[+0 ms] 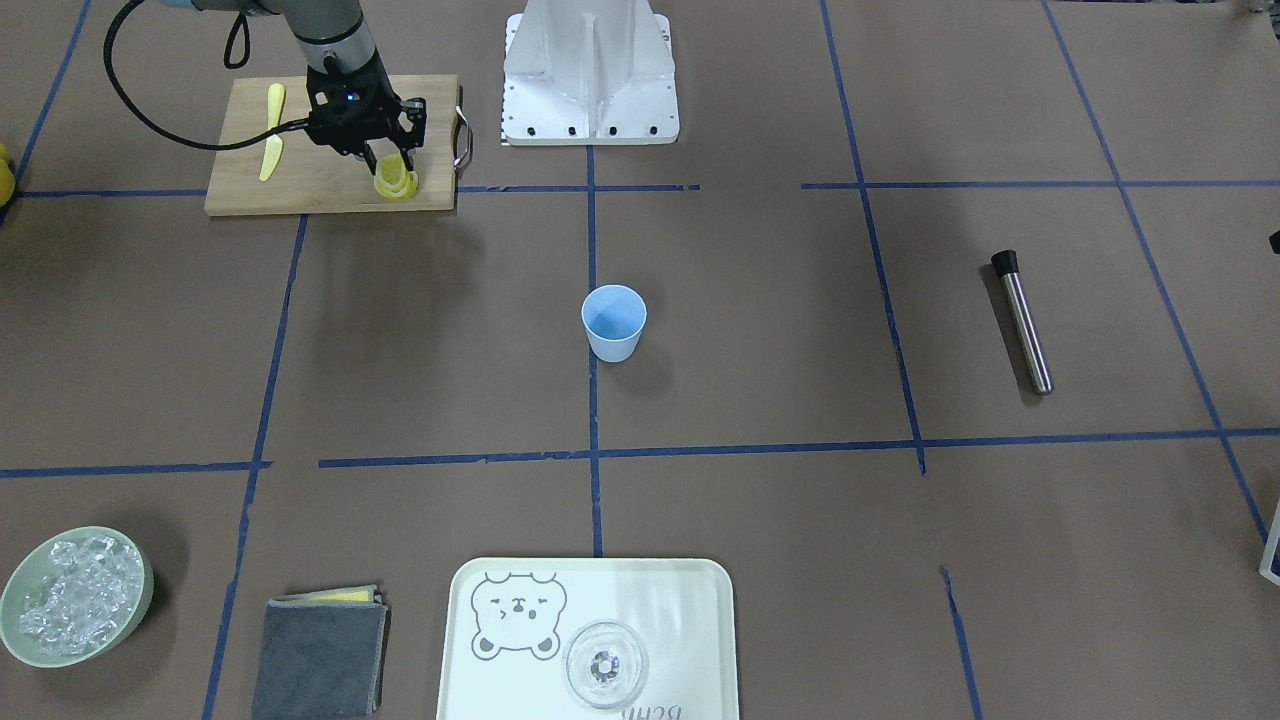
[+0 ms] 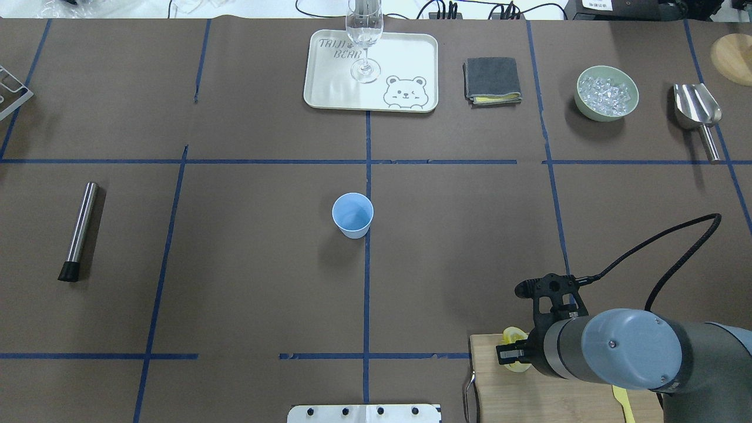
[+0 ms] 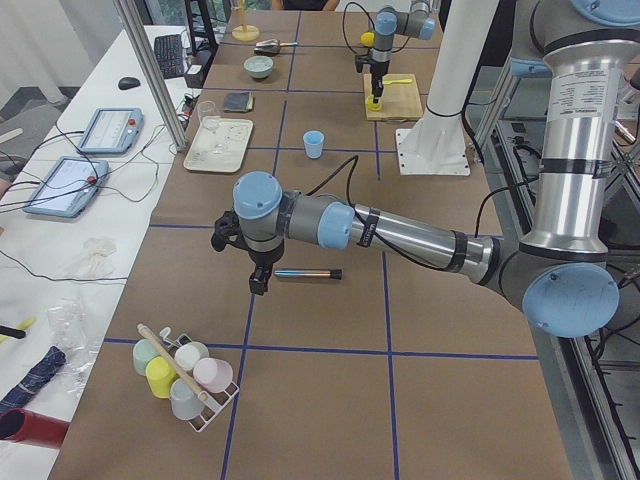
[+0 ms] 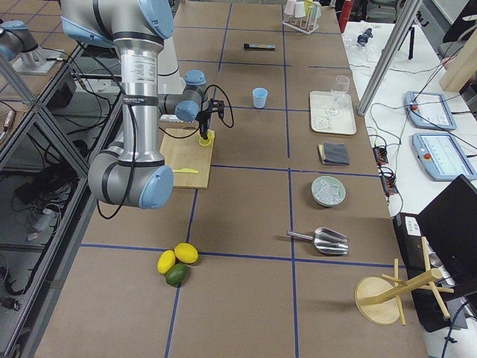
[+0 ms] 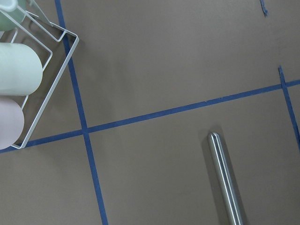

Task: Squeeze lemon into cup
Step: 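Lift the lemon slice off the board with the right gripper, then carry the lemon slice over the light-blue cup with the right gripper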

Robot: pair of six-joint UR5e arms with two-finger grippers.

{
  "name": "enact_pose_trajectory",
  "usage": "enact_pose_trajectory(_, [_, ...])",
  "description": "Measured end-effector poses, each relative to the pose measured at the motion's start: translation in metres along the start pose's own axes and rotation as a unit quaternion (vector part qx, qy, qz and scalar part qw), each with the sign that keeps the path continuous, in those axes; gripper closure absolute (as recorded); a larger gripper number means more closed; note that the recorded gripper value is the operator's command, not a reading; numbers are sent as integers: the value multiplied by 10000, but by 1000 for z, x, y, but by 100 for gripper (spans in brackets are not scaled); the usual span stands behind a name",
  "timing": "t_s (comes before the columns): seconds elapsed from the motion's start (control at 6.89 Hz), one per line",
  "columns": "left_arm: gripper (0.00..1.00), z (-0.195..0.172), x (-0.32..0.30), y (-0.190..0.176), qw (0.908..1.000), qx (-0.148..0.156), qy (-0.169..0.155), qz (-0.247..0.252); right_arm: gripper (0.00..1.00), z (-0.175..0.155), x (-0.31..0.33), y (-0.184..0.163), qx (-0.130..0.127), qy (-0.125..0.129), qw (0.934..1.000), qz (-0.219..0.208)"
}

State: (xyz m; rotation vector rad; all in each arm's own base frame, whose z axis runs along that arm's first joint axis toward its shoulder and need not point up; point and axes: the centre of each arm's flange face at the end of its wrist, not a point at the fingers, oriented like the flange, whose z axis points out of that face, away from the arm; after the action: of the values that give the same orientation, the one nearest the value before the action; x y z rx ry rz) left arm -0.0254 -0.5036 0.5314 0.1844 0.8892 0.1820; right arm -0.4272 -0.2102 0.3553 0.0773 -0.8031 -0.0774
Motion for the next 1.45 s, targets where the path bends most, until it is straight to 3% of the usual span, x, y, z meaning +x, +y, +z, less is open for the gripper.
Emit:
enact_pose_trajectory(0.58, [0,0,0,3,10000,-1,-1,-12,72,-14,1,-10,108,-77,9999,75])
enact_pose_trajectory(1.02, [0,1,-1,14,10000,-24,0,-36,71,-42,-6,-34,240,-282,9990,249])
enact_pose_trajectory(1.45, [0,2,-2,20,10000,-49,7,-60,70,-79,-80,-79,372,-197,9981,459])
